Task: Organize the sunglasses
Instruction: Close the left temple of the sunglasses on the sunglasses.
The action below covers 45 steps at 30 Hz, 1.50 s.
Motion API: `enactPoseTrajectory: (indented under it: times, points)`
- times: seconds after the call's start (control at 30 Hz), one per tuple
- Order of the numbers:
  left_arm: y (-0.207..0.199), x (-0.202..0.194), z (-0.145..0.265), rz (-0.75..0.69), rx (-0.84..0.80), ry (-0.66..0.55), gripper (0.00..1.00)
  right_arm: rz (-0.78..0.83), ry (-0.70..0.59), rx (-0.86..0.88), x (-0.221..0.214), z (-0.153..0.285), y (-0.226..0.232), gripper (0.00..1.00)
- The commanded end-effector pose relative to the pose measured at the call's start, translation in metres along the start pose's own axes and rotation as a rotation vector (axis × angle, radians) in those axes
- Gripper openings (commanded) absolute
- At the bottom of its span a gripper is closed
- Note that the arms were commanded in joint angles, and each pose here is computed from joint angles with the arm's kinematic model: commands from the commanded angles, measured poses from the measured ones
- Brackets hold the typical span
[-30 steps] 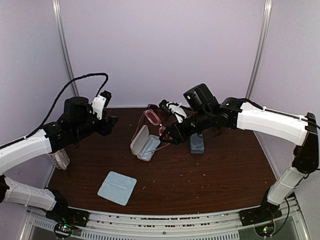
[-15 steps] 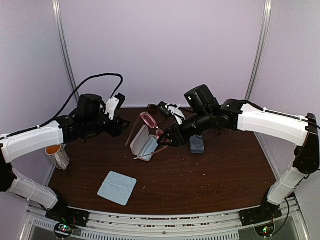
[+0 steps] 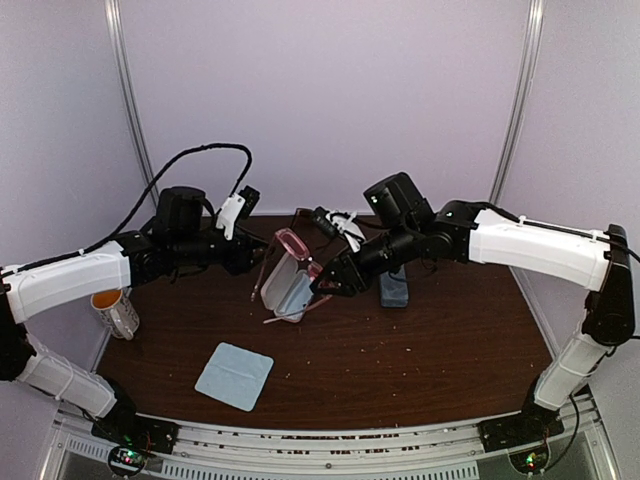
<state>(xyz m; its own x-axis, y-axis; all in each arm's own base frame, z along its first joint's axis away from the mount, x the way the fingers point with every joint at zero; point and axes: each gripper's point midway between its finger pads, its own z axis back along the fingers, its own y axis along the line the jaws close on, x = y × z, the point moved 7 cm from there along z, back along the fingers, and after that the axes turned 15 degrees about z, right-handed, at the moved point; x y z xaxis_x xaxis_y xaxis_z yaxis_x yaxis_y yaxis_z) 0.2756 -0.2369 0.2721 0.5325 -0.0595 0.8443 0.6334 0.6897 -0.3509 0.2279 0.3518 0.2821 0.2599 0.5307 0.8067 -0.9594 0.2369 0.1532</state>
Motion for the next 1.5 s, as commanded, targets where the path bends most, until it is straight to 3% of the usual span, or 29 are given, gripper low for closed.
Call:
enactPoseTrajectory:
  times: [0.0, 1.03, 1.47]
  points:
    - [-0.012, 0.018, 0.003, -0.005, -0.086, -0.076, 0.39, 0.016, -0.051, 0.017, 0.014, -0.001, 0.002, 0.42]
    - [-0.029, 0.017, -0.013, 0.003, -0.202, -0.083, 0.37, -0.032, -0.077, 0.008, 0.023, -0.021, -0.005, 0.40]
    - [-0.014, 0.006, -0.001, -0.003, -0.045, -0.069, 0.36, -0.063, -0.095, -0.125, 0.007, 0.000, -0.018, 0.40]
